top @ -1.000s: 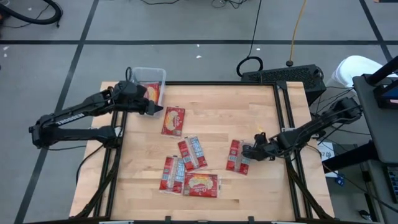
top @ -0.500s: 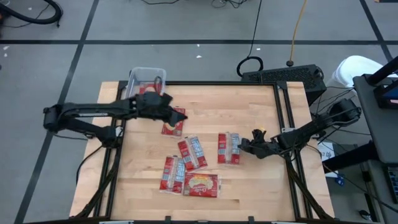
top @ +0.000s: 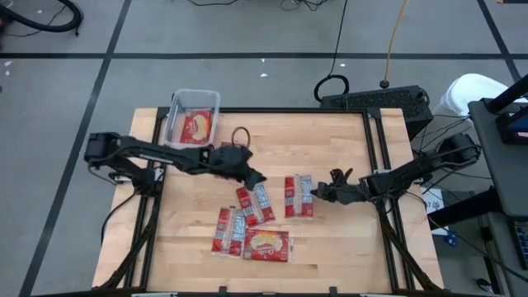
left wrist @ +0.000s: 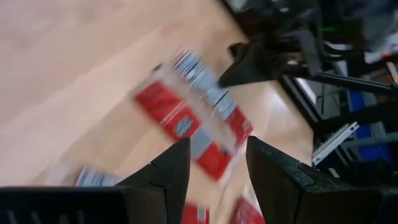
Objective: Sort popcorn bags into baskets
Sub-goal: Put the red popcorn bag into the transparent container
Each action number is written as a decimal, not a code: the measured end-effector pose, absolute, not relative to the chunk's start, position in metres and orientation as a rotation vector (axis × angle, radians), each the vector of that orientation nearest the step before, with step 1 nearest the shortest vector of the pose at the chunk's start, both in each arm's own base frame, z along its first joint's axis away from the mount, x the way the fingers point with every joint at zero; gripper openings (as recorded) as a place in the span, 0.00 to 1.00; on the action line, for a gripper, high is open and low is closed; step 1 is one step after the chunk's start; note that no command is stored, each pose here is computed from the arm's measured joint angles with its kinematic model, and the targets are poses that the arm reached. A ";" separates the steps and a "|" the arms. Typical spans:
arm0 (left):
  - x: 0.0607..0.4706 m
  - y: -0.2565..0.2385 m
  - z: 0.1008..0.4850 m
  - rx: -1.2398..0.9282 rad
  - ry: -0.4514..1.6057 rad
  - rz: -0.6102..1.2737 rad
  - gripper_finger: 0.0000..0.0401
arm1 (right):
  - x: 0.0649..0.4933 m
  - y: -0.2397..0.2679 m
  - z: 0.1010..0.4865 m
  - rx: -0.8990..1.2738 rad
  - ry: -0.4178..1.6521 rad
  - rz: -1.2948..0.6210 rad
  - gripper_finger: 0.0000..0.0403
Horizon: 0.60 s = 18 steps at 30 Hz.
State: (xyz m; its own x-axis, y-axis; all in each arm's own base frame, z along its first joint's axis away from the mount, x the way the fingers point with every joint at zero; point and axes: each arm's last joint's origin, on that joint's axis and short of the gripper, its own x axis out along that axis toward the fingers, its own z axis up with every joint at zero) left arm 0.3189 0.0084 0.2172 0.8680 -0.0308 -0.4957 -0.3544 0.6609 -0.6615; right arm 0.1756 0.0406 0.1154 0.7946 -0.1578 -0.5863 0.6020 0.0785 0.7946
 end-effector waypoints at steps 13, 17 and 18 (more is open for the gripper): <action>0.366 -0.011 0.140 -0.526 0.429 0.087 0.24 | 0.180 0.034 0.119 1.424 0.377 -0.567 0.00; 0.373 -0.013 0.120 -0.476 0.438 0.029 0.14 | 0.181 0.032 0.120 1.432 0.364 -0.566 0.00; 0.376 -0.014 0.117 -0.459 0.444 0.017 0.12 | 0.181 0.032 0.120 1.434 0.362 -0.564 0.00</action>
